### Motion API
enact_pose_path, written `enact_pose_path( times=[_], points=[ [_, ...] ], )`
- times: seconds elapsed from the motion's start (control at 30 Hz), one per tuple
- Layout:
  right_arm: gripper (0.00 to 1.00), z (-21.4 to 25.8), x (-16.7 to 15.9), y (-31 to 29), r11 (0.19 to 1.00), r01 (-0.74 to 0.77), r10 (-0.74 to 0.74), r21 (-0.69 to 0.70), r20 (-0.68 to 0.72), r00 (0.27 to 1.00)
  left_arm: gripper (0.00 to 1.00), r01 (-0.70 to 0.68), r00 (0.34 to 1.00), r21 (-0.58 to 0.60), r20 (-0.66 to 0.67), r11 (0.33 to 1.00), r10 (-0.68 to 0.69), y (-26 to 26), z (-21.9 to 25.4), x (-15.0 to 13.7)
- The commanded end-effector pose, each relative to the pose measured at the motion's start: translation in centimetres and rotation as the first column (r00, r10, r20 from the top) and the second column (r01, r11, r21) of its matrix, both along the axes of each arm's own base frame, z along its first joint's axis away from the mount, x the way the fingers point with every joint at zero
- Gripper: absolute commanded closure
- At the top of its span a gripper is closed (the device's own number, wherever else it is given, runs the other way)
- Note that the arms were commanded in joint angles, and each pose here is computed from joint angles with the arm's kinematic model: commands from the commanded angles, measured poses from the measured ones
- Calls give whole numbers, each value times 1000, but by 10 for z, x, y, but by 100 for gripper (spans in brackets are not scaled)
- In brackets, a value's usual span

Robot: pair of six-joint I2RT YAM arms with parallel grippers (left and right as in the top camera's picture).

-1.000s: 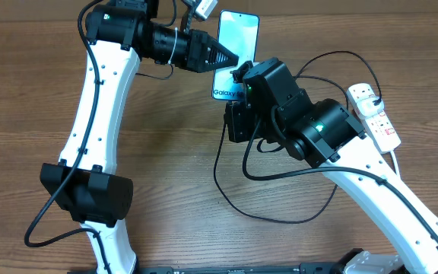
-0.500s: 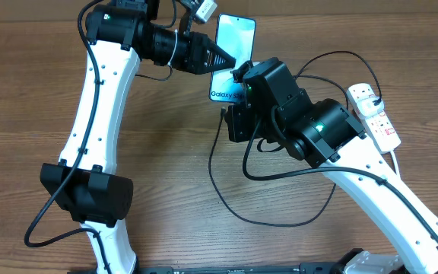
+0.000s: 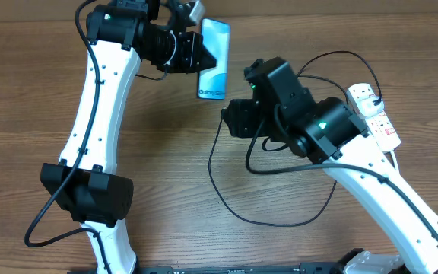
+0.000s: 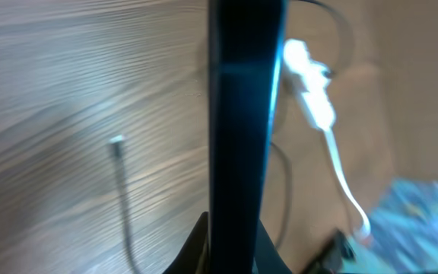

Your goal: Plug charger to phone and switch on socket

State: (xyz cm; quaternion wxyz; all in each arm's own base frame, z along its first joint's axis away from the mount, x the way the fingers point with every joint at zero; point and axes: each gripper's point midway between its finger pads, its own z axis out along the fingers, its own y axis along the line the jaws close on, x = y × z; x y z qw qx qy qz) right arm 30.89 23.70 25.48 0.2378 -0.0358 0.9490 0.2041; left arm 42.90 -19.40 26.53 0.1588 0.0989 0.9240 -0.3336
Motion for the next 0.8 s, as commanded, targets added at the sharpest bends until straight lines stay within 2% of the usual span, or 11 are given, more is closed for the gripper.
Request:
enact_pose_path(
  times=[0.0,0.17,0.27,0.33,0.47,0.57,0.63,0.77],
  points=[
    [42,1,12,1,996,41,-35,81,-75,997,96,-246,967,165,-31,955,254,37,-15,16],
    [39,-1,31,-3,999,29,-24,33,-150,988,96,-442,877,313,-46,840,479,73,-29,17],
    [36,-1,50,-4,997,49,-58,-53,-173,983,96,-499,836,354,-43,791,547,86,-33,16],
    [33,-13,69,-3,989,65,-92,-131,-212,973,96,-505,830,353,-49,787,555,90,-33,16],
    [28,-51,92,6,982,71,-121,-177,-287,950,96,-508,820,370,-69,778,568,93,-35,11],
    [15,-80,106,14,977,112,-167,-184,-319,933,96,-509,814,380,-79,772,575,98,-36,8],
    [0,-95,115,20,974,136,-189,-179,-325,927,96,-512,808,388,-87,767,583,103,-37,7],
    [2,-119,129,32,975,143,-191,-168,-317,929,96,-520,791,404,-105,753,603,116,-39,3]
  ],
)
